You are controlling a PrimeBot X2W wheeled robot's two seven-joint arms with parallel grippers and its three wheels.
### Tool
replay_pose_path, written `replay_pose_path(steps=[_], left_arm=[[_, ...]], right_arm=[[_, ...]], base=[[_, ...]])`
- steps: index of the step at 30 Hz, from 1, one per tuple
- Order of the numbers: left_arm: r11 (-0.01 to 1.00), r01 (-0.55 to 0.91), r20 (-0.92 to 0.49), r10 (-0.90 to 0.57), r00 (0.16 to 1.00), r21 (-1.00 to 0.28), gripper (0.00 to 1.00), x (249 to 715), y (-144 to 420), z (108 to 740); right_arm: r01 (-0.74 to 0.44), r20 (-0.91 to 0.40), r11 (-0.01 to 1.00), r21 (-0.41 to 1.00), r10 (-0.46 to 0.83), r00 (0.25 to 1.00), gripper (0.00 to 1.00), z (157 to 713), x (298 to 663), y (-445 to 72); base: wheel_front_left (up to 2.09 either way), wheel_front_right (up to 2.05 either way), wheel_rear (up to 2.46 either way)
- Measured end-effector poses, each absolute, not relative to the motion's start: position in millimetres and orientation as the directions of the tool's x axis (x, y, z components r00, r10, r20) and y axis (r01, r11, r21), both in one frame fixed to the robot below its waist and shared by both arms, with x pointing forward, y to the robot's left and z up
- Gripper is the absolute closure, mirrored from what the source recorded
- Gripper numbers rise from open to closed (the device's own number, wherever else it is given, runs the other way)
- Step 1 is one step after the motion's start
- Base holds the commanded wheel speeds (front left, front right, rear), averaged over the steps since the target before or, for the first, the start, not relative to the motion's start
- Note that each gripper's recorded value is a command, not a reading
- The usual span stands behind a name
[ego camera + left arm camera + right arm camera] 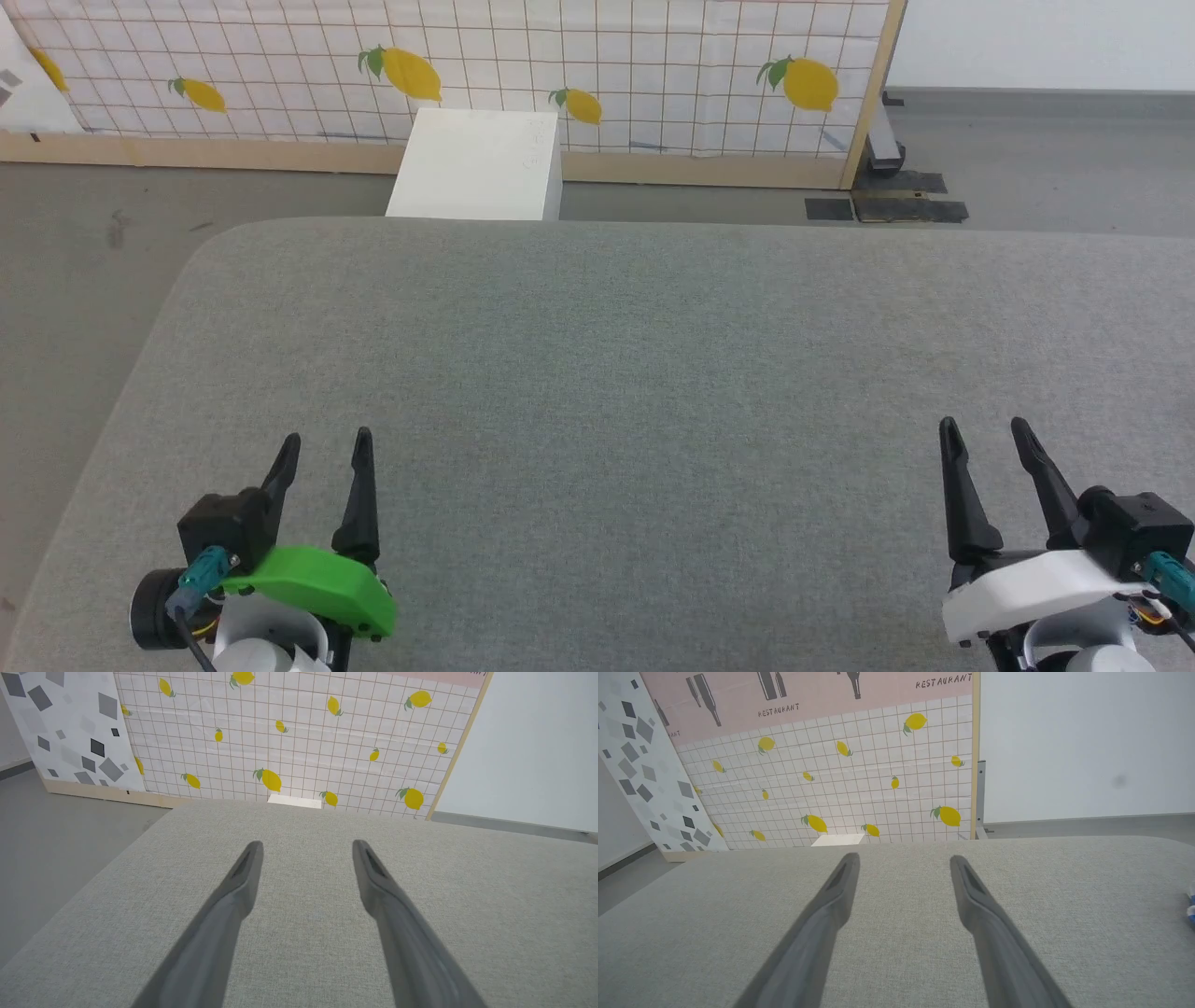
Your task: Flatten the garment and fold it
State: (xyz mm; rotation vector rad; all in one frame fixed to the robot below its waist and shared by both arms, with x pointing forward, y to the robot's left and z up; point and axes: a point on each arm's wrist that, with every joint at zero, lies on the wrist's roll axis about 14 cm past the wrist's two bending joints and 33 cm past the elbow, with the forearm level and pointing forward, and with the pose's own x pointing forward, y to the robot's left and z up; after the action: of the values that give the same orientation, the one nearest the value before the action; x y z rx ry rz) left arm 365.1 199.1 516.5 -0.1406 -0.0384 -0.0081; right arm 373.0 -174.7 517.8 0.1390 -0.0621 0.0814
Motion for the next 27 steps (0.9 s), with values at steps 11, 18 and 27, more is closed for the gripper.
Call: replay_pose_path(steps=[11,18,27], left_arm=[[0.990,0.010,0.037,-0.005,0.999,-0.138,0.00,366.1,199.1,515.1],[0.990,0.008,0.033,-0.004,0.999,-0.139,1.00,366.2,199.3,513.9],[0.991,0.014,0.035,-0.009,0.999,-0.135,1.00,368.1,196.0,516.1]], right_arm=[[-0.085,0.061,0.987,0.140,0.077,0.995,0.00,515.6,373.6,-174.4],[-0.085,0.060,0.987,0.139,0.077,0.995,1.00,515.2,373.8,-174.5],[-0.086,0.053,0.987,0.133,0.079,0.995,1.00,514.9,373.3,-174.2]], base=[[0.00,0.00,0.00],[0.00,0.00,0.00],[0.00,0.00,0.00]])
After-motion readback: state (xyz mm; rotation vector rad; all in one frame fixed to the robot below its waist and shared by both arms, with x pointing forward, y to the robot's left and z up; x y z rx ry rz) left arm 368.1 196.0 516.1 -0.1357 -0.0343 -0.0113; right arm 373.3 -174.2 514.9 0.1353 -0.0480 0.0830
